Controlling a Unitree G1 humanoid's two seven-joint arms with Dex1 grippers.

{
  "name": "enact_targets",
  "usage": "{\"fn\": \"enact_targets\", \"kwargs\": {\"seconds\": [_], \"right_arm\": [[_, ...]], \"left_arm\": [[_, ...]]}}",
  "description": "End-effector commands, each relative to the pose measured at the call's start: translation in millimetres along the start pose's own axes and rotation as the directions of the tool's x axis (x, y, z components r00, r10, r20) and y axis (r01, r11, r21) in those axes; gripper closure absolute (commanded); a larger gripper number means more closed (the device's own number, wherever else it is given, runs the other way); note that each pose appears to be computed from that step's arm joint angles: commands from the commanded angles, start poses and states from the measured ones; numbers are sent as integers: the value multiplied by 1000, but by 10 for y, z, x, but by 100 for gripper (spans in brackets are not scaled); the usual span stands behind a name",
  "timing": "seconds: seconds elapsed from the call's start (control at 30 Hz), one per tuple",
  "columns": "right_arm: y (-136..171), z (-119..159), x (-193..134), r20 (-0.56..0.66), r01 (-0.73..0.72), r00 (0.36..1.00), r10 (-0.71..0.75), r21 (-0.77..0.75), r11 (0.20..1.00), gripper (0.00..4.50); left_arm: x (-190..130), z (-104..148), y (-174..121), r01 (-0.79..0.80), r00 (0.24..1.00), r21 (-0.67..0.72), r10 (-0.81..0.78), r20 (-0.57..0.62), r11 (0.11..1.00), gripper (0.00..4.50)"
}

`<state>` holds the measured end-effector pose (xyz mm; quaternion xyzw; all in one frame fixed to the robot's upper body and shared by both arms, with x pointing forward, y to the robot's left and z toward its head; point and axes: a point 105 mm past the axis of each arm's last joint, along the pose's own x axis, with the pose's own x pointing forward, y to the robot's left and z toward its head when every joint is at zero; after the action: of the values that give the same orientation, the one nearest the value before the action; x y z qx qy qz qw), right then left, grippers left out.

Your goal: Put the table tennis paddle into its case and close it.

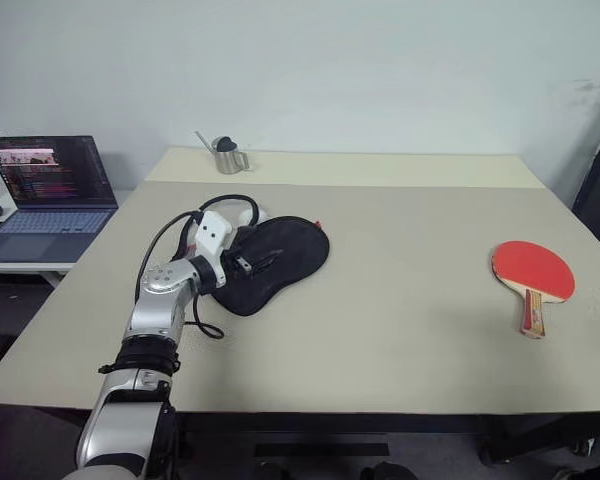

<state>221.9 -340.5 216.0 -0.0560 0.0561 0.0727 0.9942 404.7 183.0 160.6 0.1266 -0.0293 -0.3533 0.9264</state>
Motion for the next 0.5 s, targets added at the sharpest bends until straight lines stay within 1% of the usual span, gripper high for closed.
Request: {"fn": "enact_targets", "kwargs": {"seconds": [0.03, 0.13, 0.2, 0.33, 0.5], "right_arm": [[350, 136, 133, 6, -148, 989, 149, -48, 988, 0], [768, 116, 315, -5, -311, 950, 311, -57, 949, 0], [1005, 142, 427, 8, -382, 924, 383, -64, 922, 0], [1327, 160, 613, 33, -449, 892, 451, -64, 891, 0], [1622, 155, 757, 52, -499, 863, 502, -65, 864, 0]], "left_arm": [[36, 164, 13, 26, 999, 52, -28, 40, 998, 2], [157, 200, -172, 118, 991, 60, -122, 51, 991, 2], [195, 246, -227, 171, 983, 61, -174, 57, 983, 2], [194, 258, -200, 223, 974, 73, -225, 31, 972, 2], [195, 272, -62, 178, 983, 74, -181, 24, 981, 2]]}}
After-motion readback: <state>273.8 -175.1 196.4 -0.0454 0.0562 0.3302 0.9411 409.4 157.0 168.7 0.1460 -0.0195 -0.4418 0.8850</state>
